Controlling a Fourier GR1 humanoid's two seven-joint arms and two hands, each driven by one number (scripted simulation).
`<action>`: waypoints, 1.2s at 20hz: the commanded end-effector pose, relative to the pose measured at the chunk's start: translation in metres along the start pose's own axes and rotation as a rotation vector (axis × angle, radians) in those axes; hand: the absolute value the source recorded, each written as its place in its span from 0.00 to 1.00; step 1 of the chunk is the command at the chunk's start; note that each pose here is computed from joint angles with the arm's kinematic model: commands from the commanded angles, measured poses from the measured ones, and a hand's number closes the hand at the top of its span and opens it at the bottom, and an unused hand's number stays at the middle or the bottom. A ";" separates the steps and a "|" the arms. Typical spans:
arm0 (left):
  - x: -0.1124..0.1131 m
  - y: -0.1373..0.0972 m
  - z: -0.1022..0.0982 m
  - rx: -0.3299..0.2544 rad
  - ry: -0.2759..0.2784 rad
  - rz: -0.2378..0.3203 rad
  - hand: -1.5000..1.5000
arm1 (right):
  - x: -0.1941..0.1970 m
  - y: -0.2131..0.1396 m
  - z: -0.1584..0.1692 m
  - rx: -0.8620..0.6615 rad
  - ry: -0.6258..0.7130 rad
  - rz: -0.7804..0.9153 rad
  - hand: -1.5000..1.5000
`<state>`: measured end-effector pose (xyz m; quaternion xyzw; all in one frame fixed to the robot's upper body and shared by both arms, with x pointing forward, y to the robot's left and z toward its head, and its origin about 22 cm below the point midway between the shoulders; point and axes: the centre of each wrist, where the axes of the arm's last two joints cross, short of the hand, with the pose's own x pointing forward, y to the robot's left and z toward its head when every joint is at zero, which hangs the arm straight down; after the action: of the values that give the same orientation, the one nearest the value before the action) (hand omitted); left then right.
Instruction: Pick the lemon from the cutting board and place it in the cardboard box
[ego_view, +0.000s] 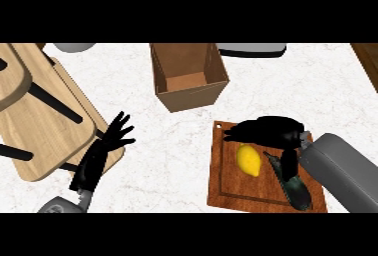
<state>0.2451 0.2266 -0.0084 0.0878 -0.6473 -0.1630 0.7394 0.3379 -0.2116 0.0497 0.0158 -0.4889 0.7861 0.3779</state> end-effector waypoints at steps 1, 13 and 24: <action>-0.008 0.091 -0.009 0.328 0.049 -0.179 0.50 | 0.008 -0.001 -0.015 0.009 -0.053 -0.013 0.00; -0.007 0.094 -0.009 0.348 0.056 -0.153 0.50 | 0.013 -0.001 -0.013 0.070 -0.034 0.063 0.00; -0.014 0.098 -0.003 0.354 0.073 -0.164 0.50 | 0.025 0.016 -0.037 -0.060 0.006 0.113 1.00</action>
<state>0.2387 0.2337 -0.0092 0.1003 -0.6433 -0.1549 0.7431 0.3222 -0.1801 0.0244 -0.0015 -0.4687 0.8091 0.3545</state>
